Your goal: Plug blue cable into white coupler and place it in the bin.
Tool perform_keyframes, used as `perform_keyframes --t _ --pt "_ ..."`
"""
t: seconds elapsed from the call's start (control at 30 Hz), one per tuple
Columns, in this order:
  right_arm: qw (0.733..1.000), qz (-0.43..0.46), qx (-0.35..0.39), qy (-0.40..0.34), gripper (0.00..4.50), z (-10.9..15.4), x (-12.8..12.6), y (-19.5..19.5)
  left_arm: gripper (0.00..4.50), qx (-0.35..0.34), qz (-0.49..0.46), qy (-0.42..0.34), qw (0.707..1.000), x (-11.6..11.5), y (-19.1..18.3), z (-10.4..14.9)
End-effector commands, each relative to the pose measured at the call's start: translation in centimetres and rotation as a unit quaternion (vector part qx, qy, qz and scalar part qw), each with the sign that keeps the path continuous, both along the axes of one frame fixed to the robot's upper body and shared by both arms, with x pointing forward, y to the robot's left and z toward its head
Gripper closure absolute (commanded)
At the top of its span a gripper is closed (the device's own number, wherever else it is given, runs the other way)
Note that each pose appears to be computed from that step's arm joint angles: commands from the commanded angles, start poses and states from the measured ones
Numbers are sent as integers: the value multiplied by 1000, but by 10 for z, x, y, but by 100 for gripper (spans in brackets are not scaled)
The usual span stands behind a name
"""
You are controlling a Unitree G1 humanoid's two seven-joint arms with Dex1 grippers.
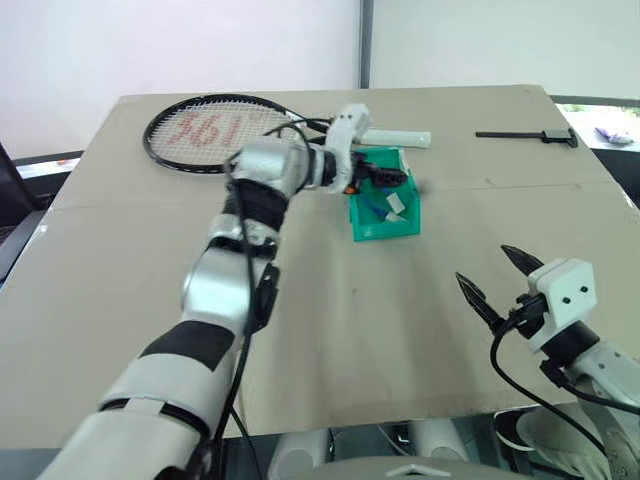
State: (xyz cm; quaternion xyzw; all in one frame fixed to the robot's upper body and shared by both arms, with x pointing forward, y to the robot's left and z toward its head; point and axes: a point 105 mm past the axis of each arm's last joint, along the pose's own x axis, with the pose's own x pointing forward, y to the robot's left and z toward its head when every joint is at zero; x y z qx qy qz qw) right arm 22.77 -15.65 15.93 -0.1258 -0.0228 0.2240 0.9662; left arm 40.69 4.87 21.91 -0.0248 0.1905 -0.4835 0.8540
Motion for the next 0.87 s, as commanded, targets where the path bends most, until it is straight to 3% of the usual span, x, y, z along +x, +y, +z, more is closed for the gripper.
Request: perform_keyframes --t 0.03,0.17,0.5,0.7,0.87 --pt "1000 20 -2 -20 49 6 3 4 6 -61 -16 -142 988 -22 14 30" --pt "999 45 -3 -14 49 2 12 2 6 -64 -5 -225 972 -56 47 13" --pt "993 106 -37 39 49 -17 20 -29 6 -23 67 -190 979 -130 121 -62" --pt "989 111 -52 77 49 -25 12 -60 6 22 99 -158 982 -174 147 -93" --pt "988 112 -58 86 49 -29 8 -69 6 25 113 -139 983 -194 152 -107"
